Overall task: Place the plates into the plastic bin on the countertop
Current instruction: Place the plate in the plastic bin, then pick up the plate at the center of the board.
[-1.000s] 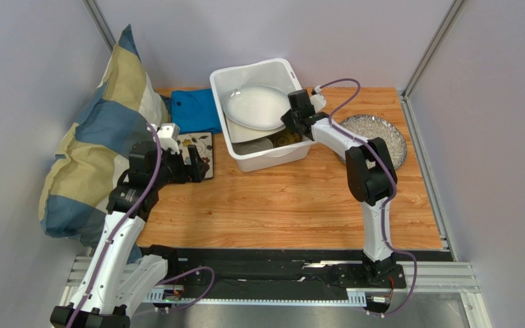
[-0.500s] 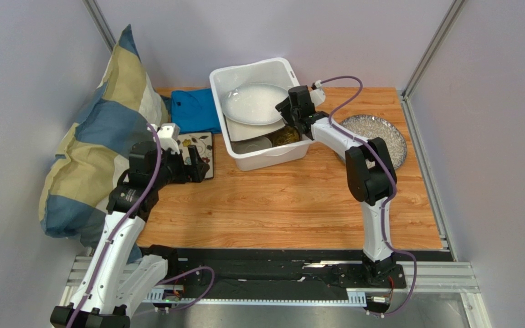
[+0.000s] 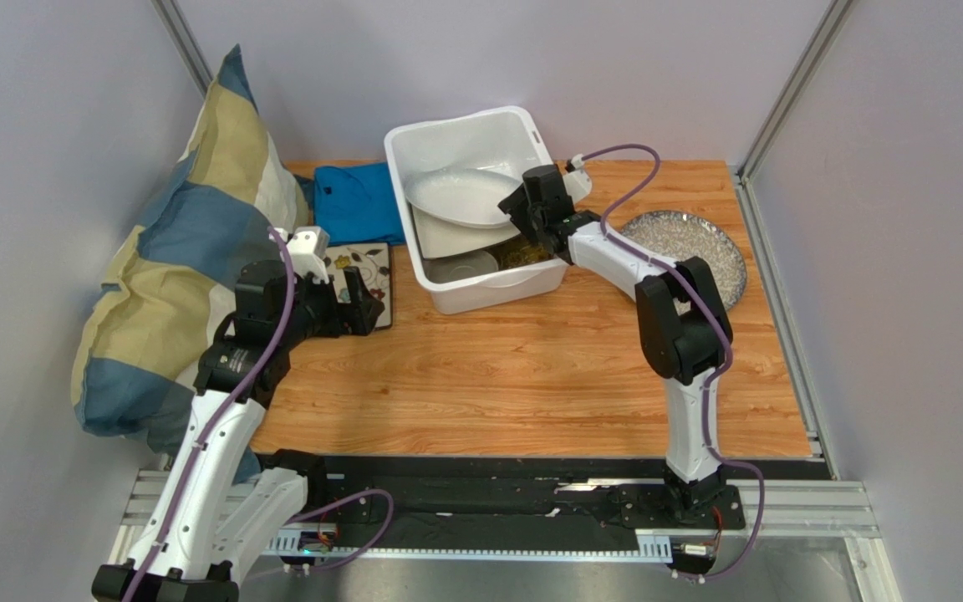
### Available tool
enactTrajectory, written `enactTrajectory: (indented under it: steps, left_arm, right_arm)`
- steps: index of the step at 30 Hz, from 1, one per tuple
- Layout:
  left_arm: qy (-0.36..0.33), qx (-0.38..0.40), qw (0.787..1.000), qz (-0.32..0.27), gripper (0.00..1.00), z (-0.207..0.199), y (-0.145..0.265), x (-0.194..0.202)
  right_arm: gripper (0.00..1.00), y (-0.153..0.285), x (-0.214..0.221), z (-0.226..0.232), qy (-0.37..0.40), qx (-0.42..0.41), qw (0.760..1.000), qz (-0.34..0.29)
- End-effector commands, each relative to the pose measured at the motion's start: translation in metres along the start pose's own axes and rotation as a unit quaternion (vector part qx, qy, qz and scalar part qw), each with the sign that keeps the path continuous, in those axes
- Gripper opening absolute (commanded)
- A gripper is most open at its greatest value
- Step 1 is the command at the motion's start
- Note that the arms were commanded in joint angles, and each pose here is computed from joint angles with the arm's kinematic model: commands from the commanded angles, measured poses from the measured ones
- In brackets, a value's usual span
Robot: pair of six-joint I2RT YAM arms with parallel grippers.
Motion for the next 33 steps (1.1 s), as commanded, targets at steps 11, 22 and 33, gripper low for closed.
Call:
enactTrajectory:
  steps: [11, 22, 33]
  left_arm:
    - [-0.003, 0.002, 1.000, -0.024, 0.96, 0.000, 0.002, -0.007]
    - [-0.005, -0.009, 1.000, -0.026, 0.96, 0.003, 0.004, -0.008]
    - [-0.005, -0.012, 1.000, -0.021, 0.96, 0.004, 0.002, -0.006]
  right_arm:
    - [0.61, 0.086, -0.018, 0.053, 0.002, -0.082, 0.996, -0.030]
    - [0.62, 0.150, -0.030, 0.032, 0.038, -0.095, 0.994, -0.038]
    - [0.66, 0.197, -0.099, -0.025, 0.031, -0.081, 0.994, -0.064]
Point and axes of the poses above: each gripper's point midway between its finger pads, its own y axis back along the fingers, its own z axis along the line the jaws close on, x = y × z, the point moved 3 cm from there along y, back along the fingers, and after that the axes turned 11 degrees about -y, right-handed, at the moved point
